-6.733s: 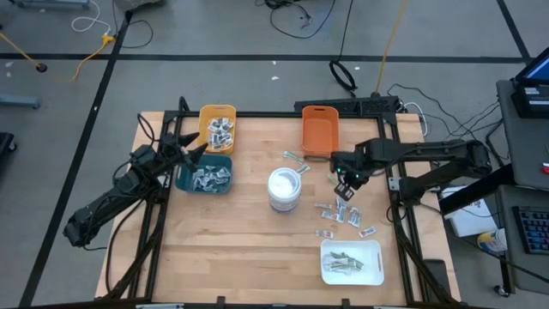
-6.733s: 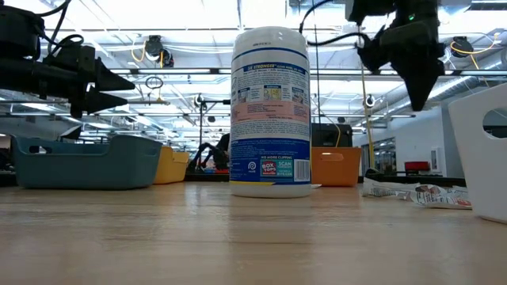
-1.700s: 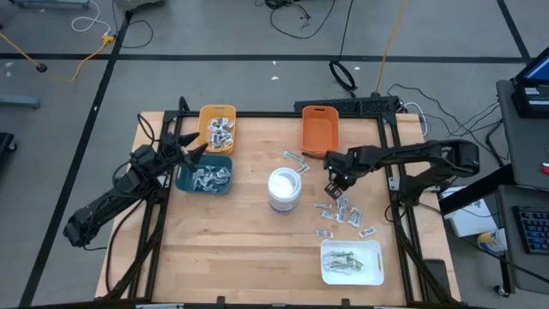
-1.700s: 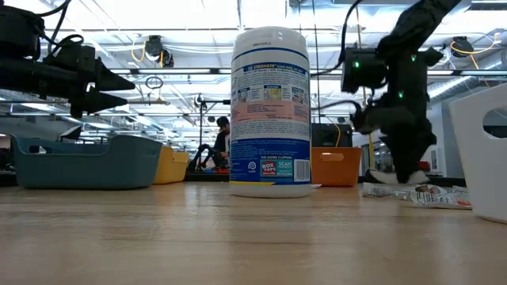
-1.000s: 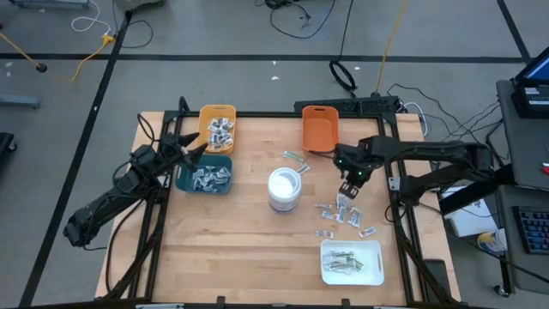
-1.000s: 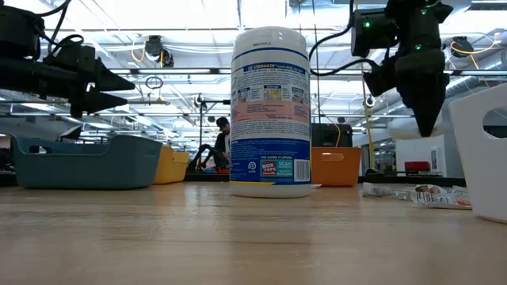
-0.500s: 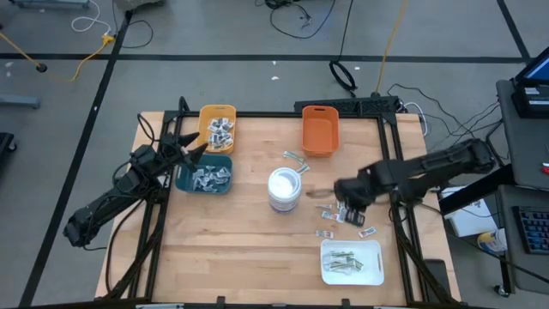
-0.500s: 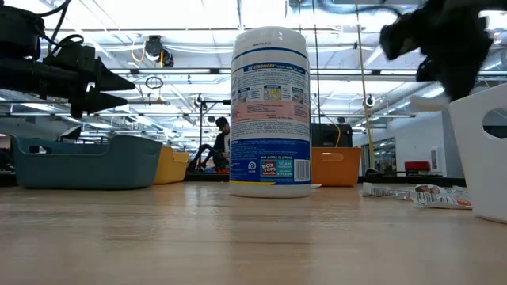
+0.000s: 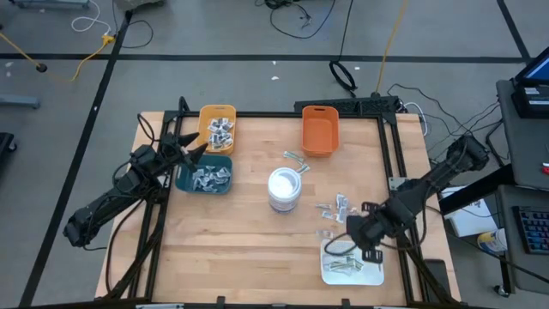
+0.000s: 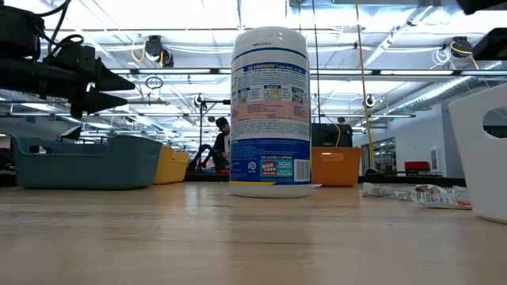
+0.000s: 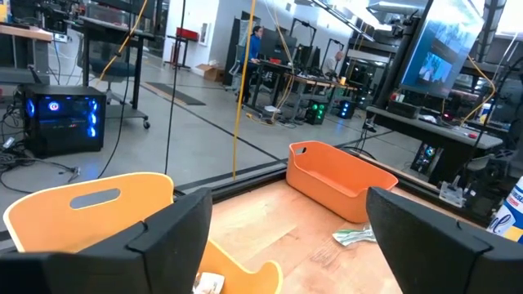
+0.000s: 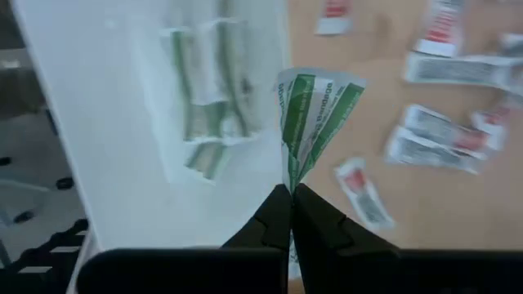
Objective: Pick & Place First Aid Supplies
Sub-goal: Put the green bandage into the white bin
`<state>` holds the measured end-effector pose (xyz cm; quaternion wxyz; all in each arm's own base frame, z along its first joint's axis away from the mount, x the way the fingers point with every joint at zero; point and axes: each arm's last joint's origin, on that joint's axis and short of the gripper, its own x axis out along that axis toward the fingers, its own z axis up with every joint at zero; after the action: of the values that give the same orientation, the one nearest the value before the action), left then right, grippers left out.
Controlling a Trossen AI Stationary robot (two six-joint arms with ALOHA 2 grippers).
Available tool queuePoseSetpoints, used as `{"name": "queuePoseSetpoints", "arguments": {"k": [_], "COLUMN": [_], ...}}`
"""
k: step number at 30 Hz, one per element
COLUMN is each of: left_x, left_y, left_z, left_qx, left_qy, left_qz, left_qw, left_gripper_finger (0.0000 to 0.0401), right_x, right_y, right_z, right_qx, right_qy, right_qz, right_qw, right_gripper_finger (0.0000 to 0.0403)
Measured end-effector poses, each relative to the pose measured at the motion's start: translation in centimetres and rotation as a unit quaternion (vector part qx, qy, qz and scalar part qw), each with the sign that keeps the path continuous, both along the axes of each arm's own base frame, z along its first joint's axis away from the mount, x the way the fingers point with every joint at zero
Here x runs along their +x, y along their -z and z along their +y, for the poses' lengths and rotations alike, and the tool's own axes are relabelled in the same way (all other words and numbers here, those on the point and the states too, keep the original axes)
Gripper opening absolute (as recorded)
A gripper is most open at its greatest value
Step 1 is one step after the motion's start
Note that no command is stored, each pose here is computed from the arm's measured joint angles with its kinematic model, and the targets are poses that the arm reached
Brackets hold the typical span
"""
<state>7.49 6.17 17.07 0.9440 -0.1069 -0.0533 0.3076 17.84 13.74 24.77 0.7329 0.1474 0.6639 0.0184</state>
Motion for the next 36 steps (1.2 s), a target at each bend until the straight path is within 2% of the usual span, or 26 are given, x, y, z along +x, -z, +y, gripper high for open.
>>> {"name": "queuePoseSetpoints", "arguments": {"k": [12, 17, 22, 26, 30, 36], "left_x": [0.0, 0.0, 0.0, 0.0, 0.0, 0.0], "left_y": [0.0, 0.0, 0.0, 0.0, 0.0, 0.0], "left_z": [0.0, 0.0, 0.0, 0.0, 0.0, 0.0], "left_qx": [0.0, 0.0, 0.0, 0.0, 0.0, 0.0], "left_qy": [0.0, 0.0, 0.0, 0.0, 0.0, 0.0], "left_qz": [0.0, 0.0, 0.0, 0.0, 0.0, 0.0], "left_qw": [1.0, 1.0, 1.0, 1.0, 1.0, 1.0], "left_gripper_finger": [0.0318, 0.031, 0.0317, 0.0325, 0.0331, 0.0322], "right_x": [2.2, 2.8, 2.8, 2.8, 2.9, 3.1], "right_y": [3.8, 5.1, 5.3, 5.3, 5.3, 4.9], "right_z": [4.1, 4.7, 4.8, 4.9, 5.0, 4.4], "right_qx": [0.004, -0.004, -0.007, 0.007, 0.015, 0.011], "right_qy": [-0.046, -0.057, -0.063, -0.08, -0.096, -0.156], "right_qz": [-0.012, -0.003, -0.002, 0.003, -0.002, -0.021], "right_qw": [0.999, 0.998, 0.998, 0.997, 0.995, 0.987], "right_gripper_finger": [0.0, 0.0001, 0.0018, 0.0058, 0.0131, 0.0236]}}
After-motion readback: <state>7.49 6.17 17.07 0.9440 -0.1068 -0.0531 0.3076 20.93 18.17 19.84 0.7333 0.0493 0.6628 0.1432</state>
